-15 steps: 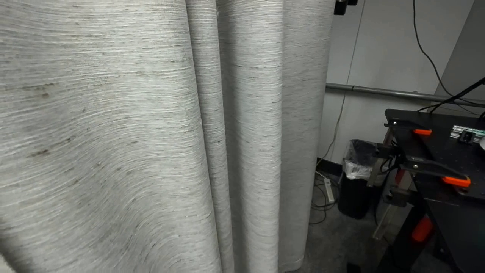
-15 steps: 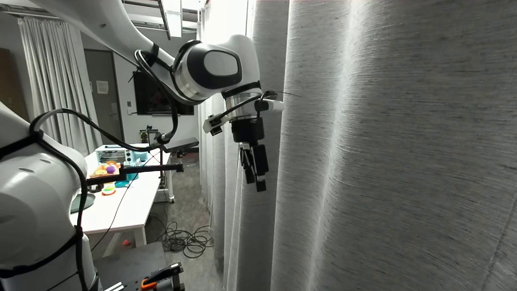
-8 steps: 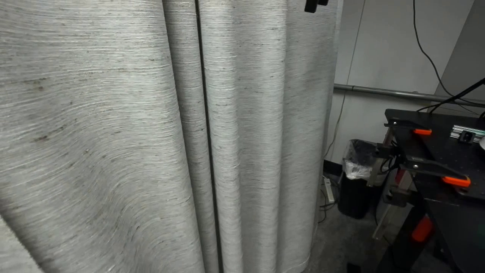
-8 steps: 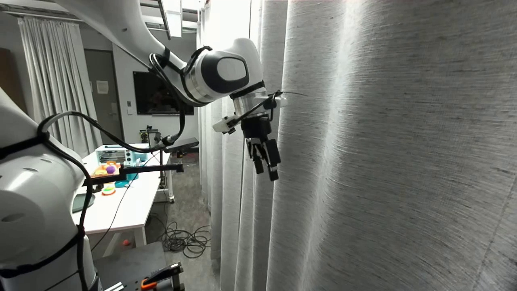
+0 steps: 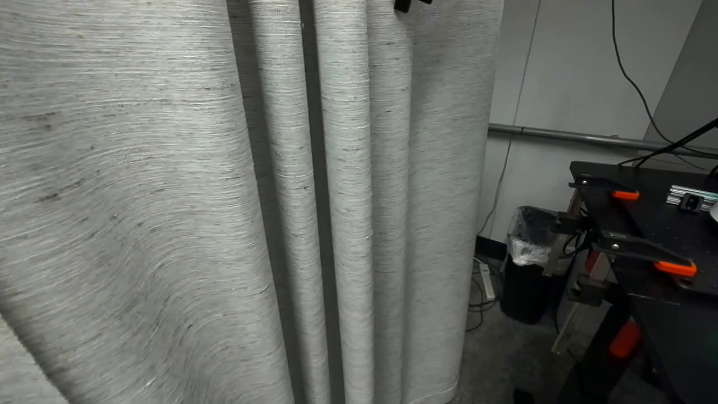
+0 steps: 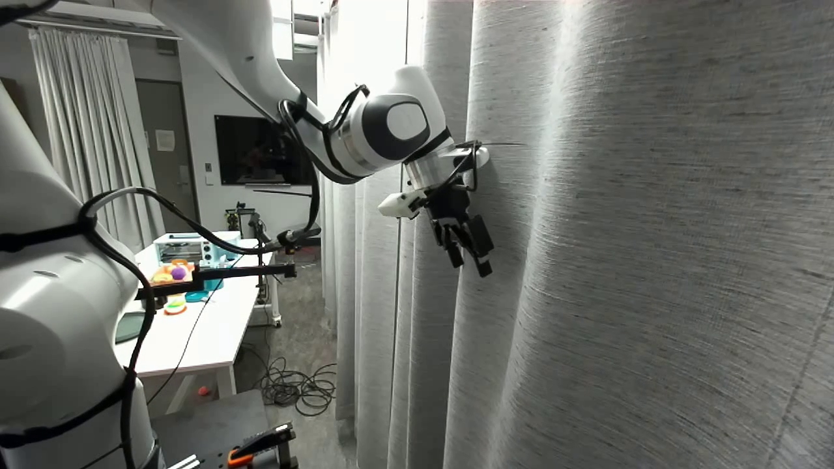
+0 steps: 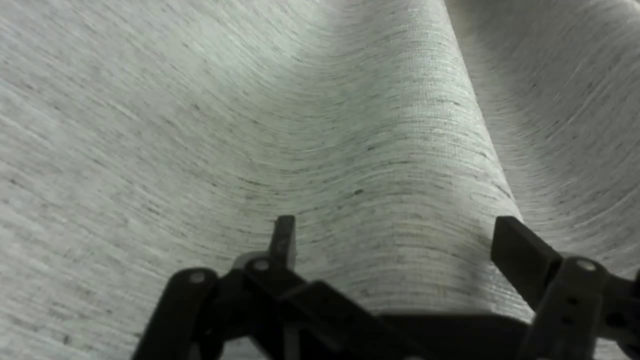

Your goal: Draw the curtain open

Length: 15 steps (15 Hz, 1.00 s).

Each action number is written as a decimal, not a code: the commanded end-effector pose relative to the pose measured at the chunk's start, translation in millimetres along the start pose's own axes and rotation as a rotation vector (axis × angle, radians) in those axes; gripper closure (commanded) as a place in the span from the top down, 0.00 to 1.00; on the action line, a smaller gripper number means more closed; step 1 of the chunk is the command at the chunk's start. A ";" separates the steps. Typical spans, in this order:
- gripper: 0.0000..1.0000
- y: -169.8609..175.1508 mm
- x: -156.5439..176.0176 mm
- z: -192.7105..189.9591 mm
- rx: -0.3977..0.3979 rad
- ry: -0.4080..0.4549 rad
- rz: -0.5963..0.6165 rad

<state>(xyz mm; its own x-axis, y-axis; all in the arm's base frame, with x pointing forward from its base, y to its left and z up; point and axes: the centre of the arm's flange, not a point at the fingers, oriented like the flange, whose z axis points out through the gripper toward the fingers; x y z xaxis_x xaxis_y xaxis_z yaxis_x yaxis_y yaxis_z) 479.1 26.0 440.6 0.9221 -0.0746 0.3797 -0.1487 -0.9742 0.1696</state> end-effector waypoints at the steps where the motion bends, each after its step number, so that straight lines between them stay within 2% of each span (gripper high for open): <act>1: 1.00 -5.2 26.0 5.4 -0.011 0.078 0.022; 5: 1.00 -16.2 31.9 7.1 0.041 0.091 0.035; 6: 0.92 -18.4 31.5 9.1 0.035 0.097 0.034; 7: 0.91 -19.8 31.9 12.1 0.028 0.106 0.034; 8: 0.92 -21.3 32.1 14.3 0.034 0.111 0.033; 9: 0.98 -22.8 32.9 17.0 0.038 0.114 0.038; 10: 0.96 -23.9 34.1 20.2 0.039 0.120 0.041; 11: 0.72 -24.5 35.2 22.9 0.040 0.123 0.044; 12: 0.72 -25.2 35.9 25.9 0.038 0.127 0.044; 15: 0.48 -27.3 37.1 31.9 0.027 0.142 0.047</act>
<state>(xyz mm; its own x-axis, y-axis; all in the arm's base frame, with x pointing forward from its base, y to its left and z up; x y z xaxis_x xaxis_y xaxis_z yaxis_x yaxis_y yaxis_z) 515.6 40.4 427.1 0.8739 -0.0817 0.4791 -0.1595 -0.9794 0.1239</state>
